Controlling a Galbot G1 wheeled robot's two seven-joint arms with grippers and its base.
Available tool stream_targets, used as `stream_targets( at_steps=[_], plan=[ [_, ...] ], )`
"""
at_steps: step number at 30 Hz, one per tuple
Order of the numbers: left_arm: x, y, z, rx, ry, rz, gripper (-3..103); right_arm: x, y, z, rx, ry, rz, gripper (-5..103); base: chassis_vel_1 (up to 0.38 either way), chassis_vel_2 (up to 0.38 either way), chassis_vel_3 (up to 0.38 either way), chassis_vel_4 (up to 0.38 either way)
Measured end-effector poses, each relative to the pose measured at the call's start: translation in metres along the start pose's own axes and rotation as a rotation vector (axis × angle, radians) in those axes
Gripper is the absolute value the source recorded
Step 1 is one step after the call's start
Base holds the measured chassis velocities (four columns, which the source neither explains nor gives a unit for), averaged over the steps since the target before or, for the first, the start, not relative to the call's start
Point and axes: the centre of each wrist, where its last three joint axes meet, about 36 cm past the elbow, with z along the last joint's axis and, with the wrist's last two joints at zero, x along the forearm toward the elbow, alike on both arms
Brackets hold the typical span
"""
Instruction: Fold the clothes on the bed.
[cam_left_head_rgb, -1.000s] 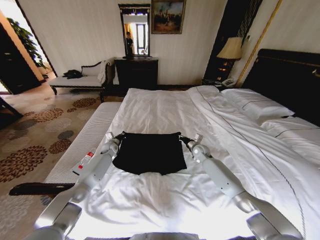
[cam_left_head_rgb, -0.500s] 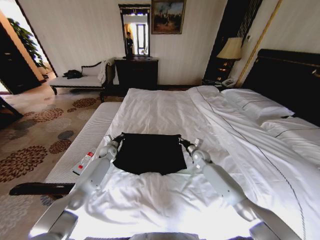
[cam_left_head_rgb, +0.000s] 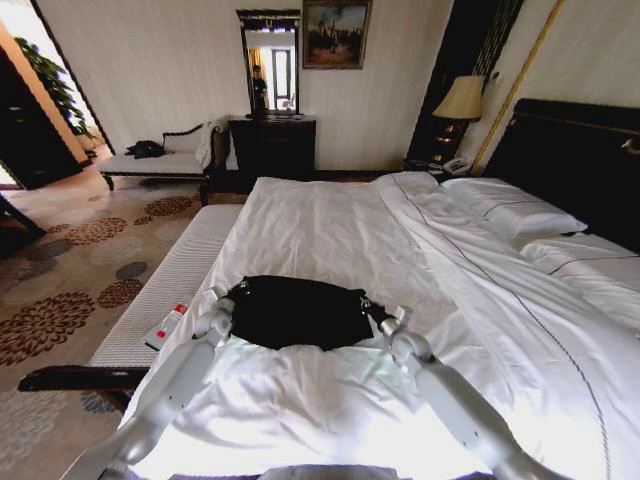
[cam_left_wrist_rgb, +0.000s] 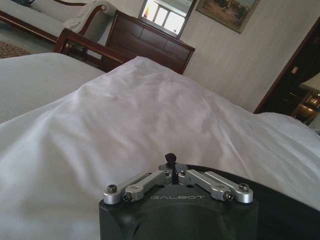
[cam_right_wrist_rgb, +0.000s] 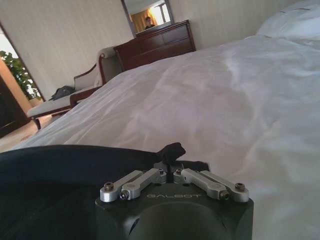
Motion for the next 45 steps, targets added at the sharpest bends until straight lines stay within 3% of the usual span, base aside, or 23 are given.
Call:
stream_targets(
  at_steps=[5, 11, 18, 45],
  plan=[
    [0.022, 0.006, 0.009, 0.000, 0.002, 0.002, 0, 0.006, 0.006, 0.000, 0.018, -0.020, -0.013, 1, 0.000, 0.000, 0.000, 0.000],
    [0.046, 0.004, 0.000, -0.015, -0.019, 0.030, 0, 0.025, 0.016, -0.008, 0.038, -0.059, -0.039, 1, 0.000, 0.000, 0.000, 0.000],
    [0.066, 0.024, -0.002, -0.060, -0.013, 0.024, 0, 0.061, 0.002, 0.024, 0.109, -0.057, -0.026, 1, 0.000, 0.000, 0.000, 0.000],
    [0.098, 0.039, 0.009, -0.115, -0.009, 0.006, 0, 0.095, 0.014, 0.047, 0.126, -0.060, -0.036, 1, 0.000, 0.000, 0.000, 0.000]
  ],
)
